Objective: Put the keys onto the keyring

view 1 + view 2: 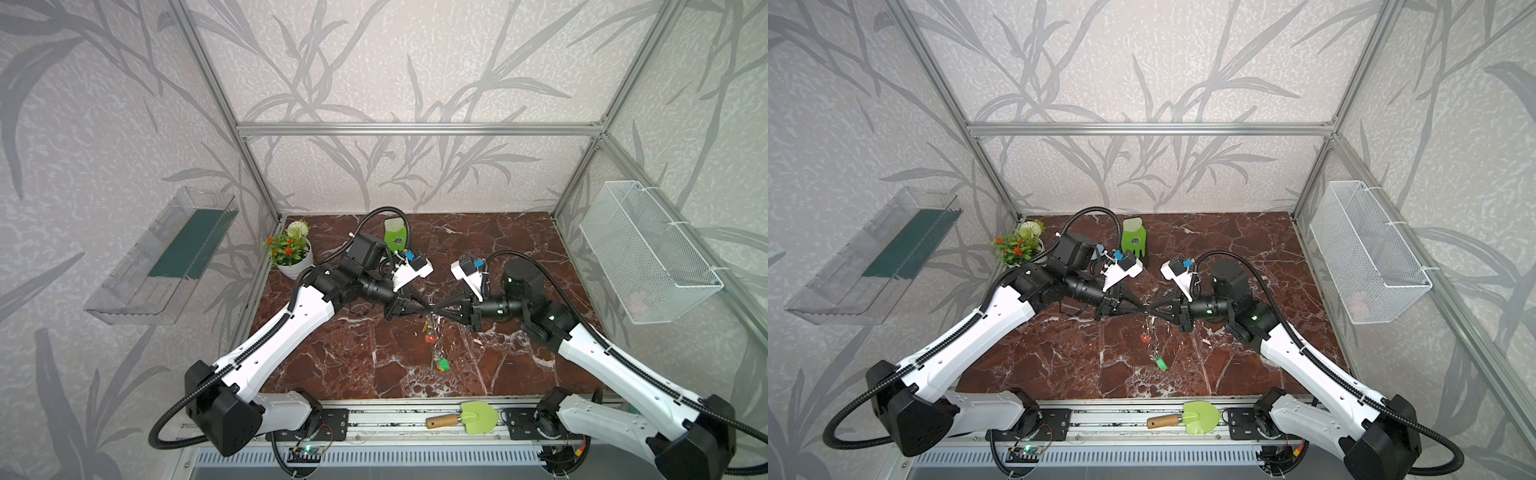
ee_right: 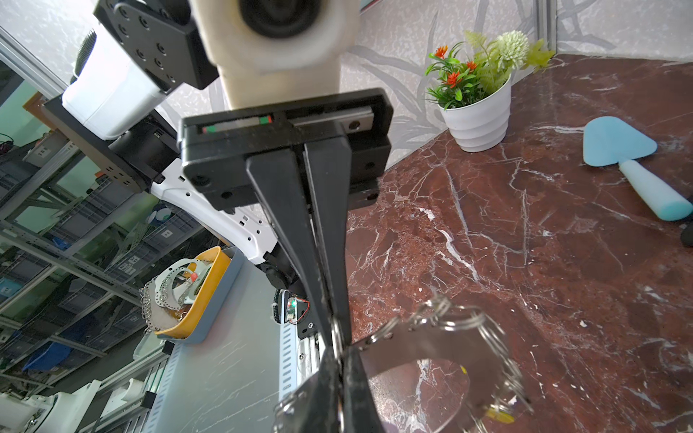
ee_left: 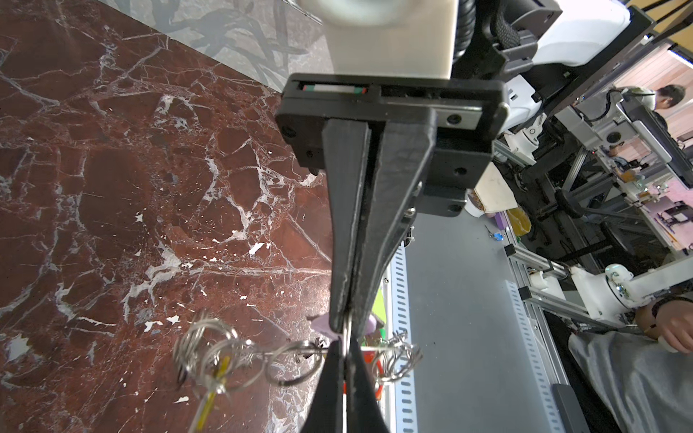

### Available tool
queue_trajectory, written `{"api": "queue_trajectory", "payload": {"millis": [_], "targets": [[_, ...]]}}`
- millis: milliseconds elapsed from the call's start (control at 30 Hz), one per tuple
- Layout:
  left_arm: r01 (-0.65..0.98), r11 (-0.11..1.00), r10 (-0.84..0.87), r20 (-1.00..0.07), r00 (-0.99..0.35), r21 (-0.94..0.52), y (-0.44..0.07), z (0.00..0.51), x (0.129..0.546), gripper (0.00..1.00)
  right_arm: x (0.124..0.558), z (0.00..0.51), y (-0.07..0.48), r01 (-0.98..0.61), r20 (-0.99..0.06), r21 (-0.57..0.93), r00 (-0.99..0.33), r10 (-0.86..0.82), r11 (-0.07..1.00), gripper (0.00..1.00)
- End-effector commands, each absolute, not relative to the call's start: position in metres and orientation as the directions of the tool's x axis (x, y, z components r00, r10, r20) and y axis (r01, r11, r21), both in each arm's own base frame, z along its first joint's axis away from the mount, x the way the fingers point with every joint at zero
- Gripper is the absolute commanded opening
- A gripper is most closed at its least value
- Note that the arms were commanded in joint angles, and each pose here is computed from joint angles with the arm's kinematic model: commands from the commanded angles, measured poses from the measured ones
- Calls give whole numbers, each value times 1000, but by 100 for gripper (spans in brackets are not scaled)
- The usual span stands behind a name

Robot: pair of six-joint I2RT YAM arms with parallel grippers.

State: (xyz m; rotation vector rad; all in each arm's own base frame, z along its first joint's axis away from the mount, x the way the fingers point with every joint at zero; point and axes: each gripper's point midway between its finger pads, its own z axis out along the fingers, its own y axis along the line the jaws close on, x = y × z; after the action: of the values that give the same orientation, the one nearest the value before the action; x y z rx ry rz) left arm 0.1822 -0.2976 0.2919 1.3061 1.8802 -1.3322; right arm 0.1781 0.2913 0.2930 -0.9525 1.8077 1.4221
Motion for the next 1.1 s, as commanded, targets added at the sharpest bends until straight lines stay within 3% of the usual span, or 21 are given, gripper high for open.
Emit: {"api": "queue_trajectory", "payload": {"millis": [0, 67, 267, 433, 867, 1067], "targets": [[907, 51, 337, -848, -410, -418, -303, 305, 183, 0, 175, 322, 292, -883, -878, 455, -467, -104, 118, 0], [915, 77, 283, -871, -400, -396, -301, 311, 184, 0, 177, 322, 290, -881, -877, 454, -468, -103, 136, 0], [929, 125, 197, -909, -367, -349, -291, 325, 182, 0, 176, 323, 289, -878, -876, 457, -471, -98, 141, 23], [933, 148, 153, -924, -350, -329, -285, 329, 179, 0, 174, 324, 290, -875, -872, 469, -481, -96, 123, 33], [935, 135, 108, -933, -343, -328, -283, 333, 175, 0, 176, 325, 296, -874, -870, 476, -484, -93, 91, 33], [935, 147, 104, -935, -340, -324, -282, 333, 176, 0, 175, 324, 295, -873, -869, 479, -486, -90, 87, 14]]}}
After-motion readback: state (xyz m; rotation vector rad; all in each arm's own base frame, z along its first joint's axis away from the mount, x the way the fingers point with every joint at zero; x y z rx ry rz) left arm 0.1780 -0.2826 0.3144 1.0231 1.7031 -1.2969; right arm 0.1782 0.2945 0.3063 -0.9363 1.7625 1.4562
